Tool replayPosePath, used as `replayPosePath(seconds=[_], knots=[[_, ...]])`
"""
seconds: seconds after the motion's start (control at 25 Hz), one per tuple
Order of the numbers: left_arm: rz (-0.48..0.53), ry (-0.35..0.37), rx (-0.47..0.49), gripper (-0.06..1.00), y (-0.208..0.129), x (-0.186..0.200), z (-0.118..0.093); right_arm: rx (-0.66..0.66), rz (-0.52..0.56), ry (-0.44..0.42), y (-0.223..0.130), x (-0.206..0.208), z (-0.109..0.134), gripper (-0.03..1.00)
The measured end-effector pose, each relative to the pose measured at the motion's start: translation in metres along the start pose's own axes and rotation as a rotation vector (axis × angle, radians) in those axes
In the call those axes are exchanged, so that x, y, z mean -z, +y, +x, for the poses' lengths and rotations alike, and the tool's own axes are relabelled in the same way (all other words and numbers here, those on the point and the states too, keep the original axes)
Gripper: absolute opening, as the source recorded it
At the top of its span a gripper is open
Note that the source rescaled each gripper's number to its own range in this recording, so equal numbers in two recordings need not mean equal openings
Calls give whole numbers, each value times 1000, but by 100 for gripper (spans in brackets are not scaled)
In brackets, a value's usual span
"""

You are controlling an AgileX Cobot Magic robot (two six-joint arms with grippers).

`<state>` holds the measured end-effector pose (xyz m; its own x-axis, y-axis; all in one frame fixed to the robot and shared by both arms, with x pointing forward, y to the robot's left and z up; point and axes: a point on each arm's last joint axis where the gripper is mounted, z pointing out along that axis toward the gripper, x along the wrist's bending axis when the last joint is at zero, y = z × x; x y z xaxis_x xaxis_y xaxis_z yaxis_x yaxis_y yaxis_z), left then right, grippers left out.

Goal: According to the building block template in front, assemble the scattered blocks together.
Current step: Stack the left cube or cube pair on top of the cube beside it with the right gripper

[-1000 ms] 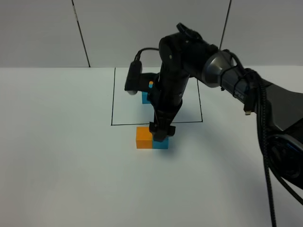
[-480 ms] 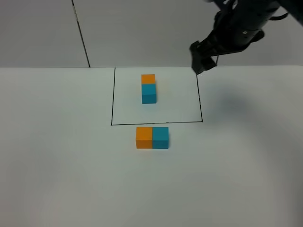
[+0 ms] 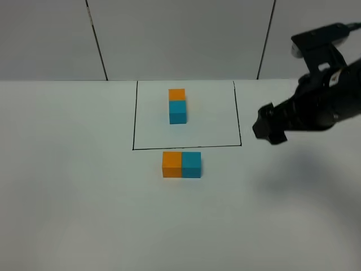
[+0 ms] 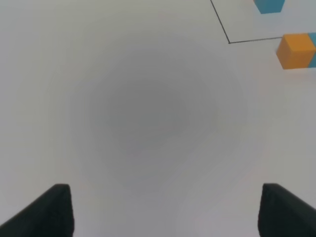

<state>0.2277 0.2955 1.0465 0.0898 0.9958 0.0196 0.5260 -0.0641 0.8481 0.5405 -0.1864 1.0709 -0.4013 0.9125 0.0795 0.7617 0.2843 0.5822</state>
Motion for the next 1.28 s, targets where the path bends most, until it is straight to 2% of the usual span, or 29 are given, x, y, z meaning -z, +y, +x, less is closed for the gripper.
replayPosePath(seconds=[0.16,0.28,0.52,0.72,0.92,1.04,1.28], knots=[[0,0,0,72,0,0,0,-13,16,26,-44,-8,6,86],[0,0,0,72,0,0,0,0,49,33,-64,-12,8,85],[0,0,-1,72,0,0,0,76,123,60,-74,-13,14,85],[0,0,-1,72,0,0,0,216,107,77,-74,-13,26,84],[0,0,-1,72,0,0,0,381,59,81,-46,-24,37,84],[0,0,-1,72,0,0,0,520,90,92,-18,-45,50,84],[0,0,-1,72,0,0,0,816,225,83,30,-108,86,84]])
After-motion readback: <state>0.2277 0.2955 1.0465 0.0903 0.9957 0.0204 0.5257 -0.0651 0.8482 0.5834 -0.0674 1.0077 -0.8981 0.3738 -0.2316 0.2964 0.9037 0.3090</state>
